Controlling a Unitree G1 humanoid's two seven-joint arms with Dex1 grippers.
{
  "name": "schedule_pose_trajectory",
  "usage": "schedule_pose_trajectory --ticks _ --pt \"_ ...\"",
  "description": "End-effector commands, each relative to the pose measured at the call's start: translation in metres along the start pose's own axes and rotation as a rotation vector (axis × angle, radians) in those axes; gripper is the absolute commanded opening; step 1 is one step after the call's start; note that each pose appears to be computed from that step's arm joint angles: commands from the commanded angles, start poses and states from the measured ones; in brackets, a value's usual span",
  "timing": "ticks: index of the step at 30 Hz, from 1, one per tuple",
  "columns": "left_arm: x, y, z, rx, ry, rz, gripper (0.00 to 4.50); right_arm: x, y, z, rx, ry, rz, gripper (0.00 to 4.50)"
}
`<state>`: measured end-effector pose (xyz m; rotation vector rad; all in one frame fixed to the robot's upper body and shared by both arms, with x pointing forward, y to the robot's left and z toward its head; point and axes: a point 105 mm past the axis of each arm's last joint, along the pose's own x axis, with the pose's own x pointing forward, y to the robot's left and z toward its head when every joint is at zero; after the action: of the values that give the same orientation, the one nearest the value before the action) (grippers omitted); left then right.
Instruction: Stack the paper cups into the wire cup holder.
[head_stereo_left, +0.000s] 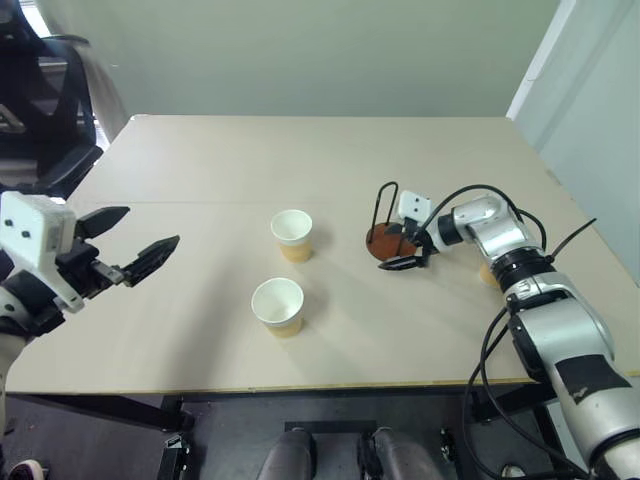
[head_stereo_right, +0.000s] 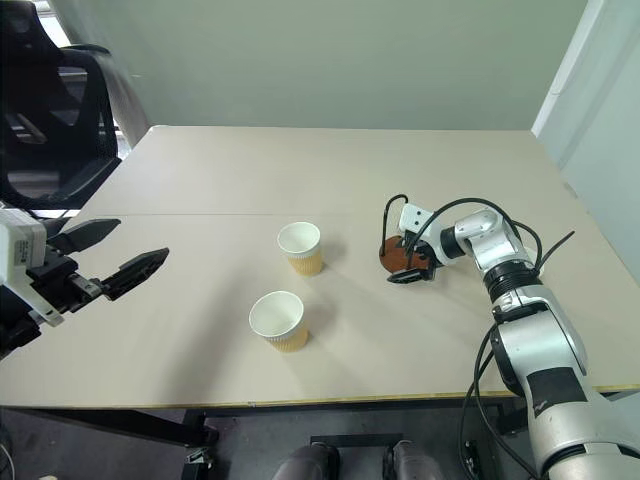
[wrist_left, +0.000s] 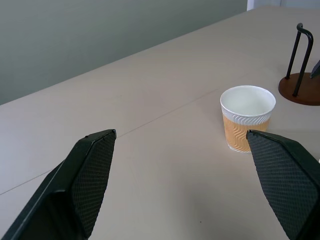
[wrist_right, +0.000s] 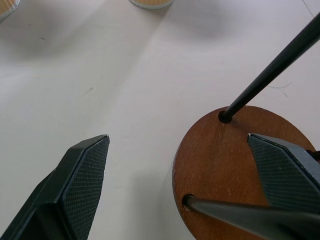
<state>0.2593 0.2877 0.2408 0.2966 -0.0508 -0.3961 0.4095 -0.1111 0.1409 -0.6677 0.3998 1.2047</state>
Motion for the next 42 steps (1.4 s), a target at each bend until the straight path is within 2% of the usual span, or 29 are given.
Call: schedule_pose_trajectory --ticks 1,10,15,18,23,26,28,35,42 --pt "-0.001 0.003 0.012 0.035 -0.028 -0.008 4.47 -0.012 -0.011 0.014 -0.037 -0.04 -0.052 4.5" --pt "0.024 -0.002 0.024 0.039 -0.059 -0.122 4.47 -0.032 -0.018 0.001 -0.014 -0.007 -0.088 4.5" --pt "0.047 -0.007 0.043 0.052 -0.1 -0.238 4.47 -0.05 -0.017 -0.008 -0.011 0.017 -0.085 4.5" --pt "0.064 -0.004 0.057 0.03 -0.179 -0.257 4.47 -0.056 -0.015 -0.015 0.0 0.029 -0.08 4.5" --pt "0.086 -0.024 0.052 0.011 -0.183 -0.359 4.47 -0.062 -0.011 -0.024 0.029 0.035 -0.091 4.5" --pt "0.089 -0.036 0.048 0.076 -0.169 -0.445 4.47 -0.061 -0.01 -0.02 0.056 0.006 -0.1 4.5" --pt "0.09 -0.038 0.048 0.054 -0.167 -0.479 4.47 -0.061 -0.013 -0.017 0.072 -0.01 -0.123 4.5" --pt "0.088 -0.034 0.04 0.0 -0.149 -0.491 4.47 -0.064 -0.017 -0.008 0.106 -0.035 -0.172 4.5" --pt "0.077 -0.04 0.035 0.044 -0.14 -0.555 4.47 -0.062 -0.013 0.003 0.153 -0.079 -0.144 4.5"
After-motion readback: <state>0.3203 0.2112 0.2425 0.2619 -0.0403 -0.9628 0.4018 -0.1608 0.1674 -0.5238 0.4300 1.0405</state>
